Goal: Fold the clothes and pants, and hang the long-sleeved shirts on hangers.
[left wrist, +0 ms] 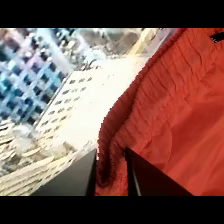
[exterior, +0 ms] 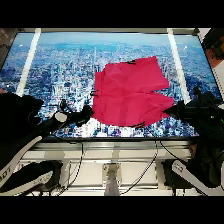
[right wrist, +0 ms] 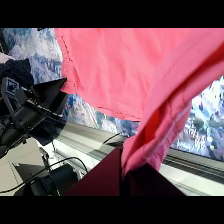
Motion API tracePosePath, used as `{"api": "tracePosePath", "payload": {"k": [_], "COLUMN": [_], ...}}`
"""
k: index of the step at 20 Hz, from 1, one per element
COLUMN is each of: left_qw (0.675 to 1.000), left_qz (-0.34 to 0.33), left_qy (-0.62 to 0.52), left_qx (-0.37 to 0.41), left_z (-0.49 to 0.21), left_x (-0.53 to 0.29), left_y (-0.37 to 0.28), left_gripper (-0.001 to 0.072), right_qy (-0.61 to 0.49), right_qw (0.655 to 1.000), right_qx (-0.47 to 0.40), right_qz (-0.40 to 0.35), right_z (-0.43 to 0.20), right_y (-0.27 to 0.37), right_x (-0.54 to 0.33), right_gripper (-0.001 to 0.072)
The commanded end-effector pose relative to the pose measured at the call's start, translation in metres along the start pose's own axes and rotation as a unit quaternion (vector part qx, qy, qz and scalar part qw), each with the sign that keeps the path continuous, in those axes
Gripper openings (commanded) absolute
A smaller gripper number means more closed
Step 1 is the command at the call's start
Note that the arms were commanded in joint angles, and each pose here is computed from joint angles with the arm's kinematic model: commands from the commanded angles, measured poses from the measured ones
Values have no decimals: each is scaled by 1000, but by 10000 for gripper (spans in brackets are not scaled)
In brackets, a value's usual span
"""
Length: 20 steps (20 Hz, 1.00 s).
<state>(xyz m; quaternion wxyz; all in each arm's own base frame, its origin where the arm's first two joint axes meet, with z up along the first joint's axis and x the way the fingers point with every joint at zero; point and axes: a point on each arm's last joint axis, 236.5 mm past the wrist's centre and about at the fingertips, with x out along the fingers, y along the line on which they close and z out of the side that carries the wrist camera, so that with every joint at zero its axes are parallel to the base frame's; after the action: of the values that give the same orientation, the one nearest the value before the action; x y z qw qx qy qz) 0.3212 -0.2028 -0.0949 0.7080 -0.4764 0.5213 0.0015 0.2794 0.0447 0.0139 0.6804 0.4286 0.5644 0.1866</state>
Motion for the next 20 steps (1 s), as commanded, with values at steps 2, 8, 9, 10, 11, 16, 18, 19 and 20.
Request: {"api": "tracePosePath", "payload": {"k": [2, 8, 9, 10, 11, 16, 18, 19, 20], "left_qw": [1000, 996, 995, 995, 994, 990, 984, 979, 974], "left_qz": [-6, -23, -26, -29, -33, -62, -81, -92, -106], "left_qy": [-4, -85, -95, -100, -102, -124, -148, -162, -177], "left_qx": [1, -1, 0, 0, 1, 31, 64, 80, 91], "left_z": [4, 42, 47, 49, 50, 56, 63, 67, 71], "left_x": [2, -2, -3, -5, -6, -26, -43, -52, -63], "left_y": [-8, -17, -18, -20, -23, -45, -61, -69, -79], "left_gripper": [45, 19, 19, 19, 19, 20, 20, 20, 20], "right_qy": [-22, -51, -61, -70, -75, -101, -107, -109, -114], "right_qw": [1000, 997, 996, 996, 997, 995, 994, 994, 993], "right_qx": [-2, -7, -6, -3, 1, 9, 10, 12, 15], "right_qz": [-19, -60, -60, -50, -35, 6, 10, 17, 30], "right_z": [10, 25, 29, 33, 36, 48, 50, 52, 54], "right_y": [-9, -28, -28, -23, -16, 3, 4, 7, 14], "right_x": [0, -3, -3, -4, -3, -5, -6, -6, -7], "right_gripper": [9, 9, 8, 9, 8, 9, 9, 10, 9]}}
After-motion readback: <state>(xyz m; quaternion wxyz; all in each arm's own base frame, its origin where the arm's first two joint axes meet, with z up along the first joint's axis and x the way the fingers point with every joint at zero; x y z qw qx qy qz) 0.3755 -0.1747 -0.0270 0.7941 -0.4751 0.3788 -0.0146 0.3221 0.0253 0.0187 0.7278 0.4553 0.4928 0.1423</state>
